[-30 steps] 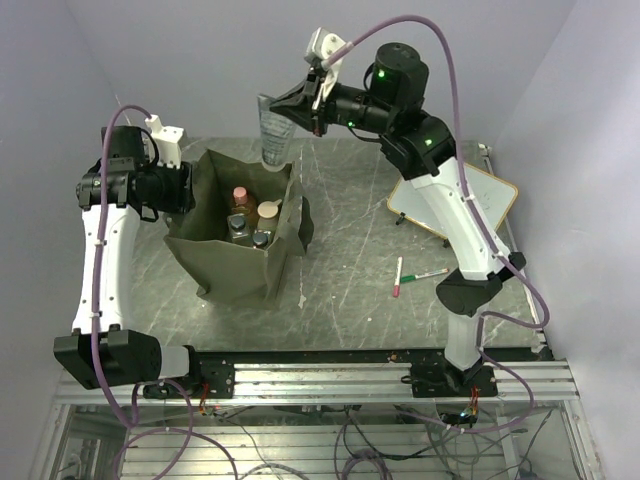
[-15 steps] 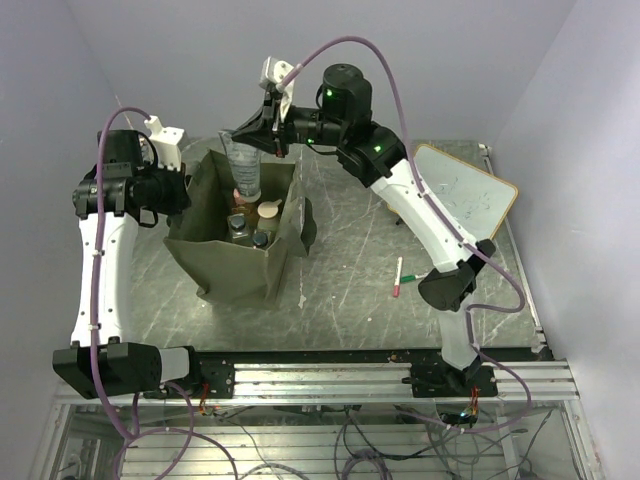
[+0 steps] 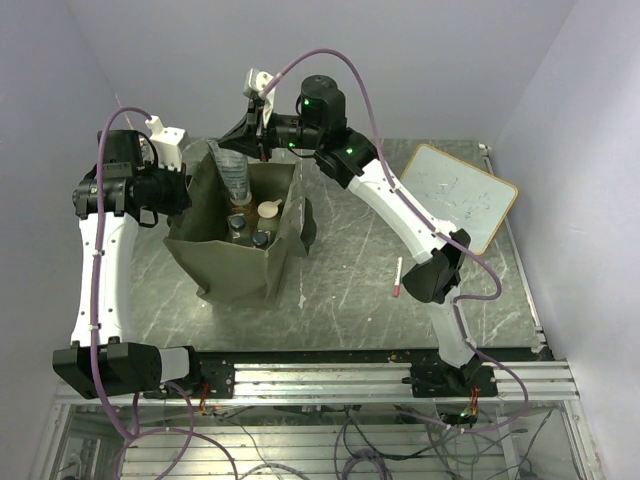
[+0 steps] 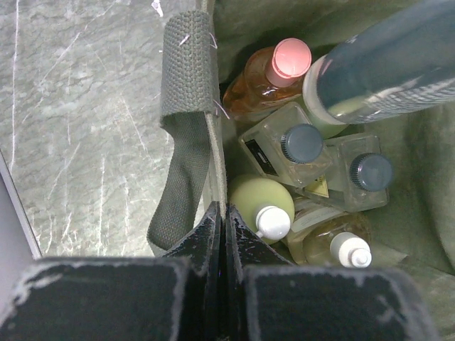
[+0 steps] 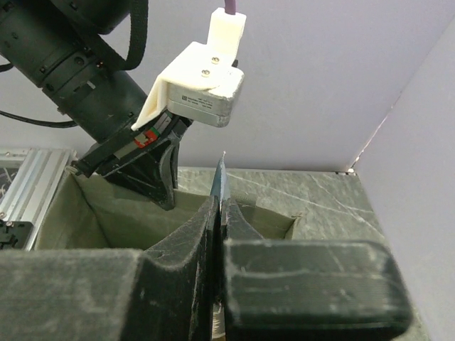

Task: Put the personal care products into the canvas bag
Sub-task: Place the care product in the canvas bag.

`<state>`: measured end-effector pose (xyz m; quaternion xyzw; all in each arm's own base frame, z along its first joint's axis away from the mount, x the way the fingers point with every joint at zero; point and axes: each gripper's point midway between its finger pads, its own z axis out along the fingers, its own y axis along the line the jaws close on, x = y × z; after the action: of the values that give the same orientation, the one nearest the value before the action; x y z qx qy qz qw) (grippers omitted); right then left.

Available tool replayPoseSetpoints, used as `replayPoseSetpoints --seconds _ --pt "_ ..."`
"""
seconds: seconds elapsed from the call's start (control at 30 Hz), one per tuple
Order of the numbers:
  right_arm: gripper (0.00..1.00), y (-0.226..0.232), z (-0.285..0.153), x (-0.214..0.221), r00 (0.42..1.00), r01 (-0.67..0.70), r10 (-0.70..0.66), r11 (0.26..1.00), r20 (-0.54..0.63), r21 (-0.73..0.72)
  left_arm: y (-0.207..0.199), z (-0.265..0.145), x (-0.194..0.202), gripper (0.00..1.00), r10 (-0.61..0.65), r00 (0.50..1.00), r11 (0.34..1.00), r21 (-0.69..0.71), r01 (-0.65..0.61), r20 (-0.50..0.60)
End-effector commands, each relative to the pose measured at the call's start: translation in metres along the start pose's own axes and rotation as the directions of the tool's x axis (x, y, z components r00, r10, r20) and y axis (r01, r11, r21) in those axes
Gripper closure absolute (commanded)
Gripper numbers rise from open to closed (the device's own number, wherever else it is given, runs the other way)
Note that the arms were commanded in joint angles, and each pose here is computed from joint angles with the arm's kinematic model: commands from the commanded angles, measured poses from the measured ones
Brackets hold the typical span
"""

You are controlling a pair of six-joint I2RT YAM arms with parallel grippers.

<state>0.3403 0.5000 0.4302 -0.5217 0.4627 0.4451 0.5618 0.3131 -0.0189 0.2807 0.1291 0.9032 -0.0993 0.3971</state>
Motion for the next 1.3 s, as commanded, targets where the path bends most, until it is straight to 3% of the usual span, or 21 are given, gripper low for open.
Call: replayPoseSetpoints --seconds 0.0,1.27 --pt "1.00 0.001 0.002 -0.041 0.989 0.090 -0.090 0.996 0.119 0.005 -0.003 -0.004 -0.006 0.93 0.005 1.000 1.000 0.020 -0.006 0.029" --pt "1.00 -0.025 -0.022 -0.023 0.985 0.171 -0.172 0.980 0.006 0.104 0.002 -0.003 -0.005 0.93 -0.003 1.000 1.000 -0.006 0.003 0.026"
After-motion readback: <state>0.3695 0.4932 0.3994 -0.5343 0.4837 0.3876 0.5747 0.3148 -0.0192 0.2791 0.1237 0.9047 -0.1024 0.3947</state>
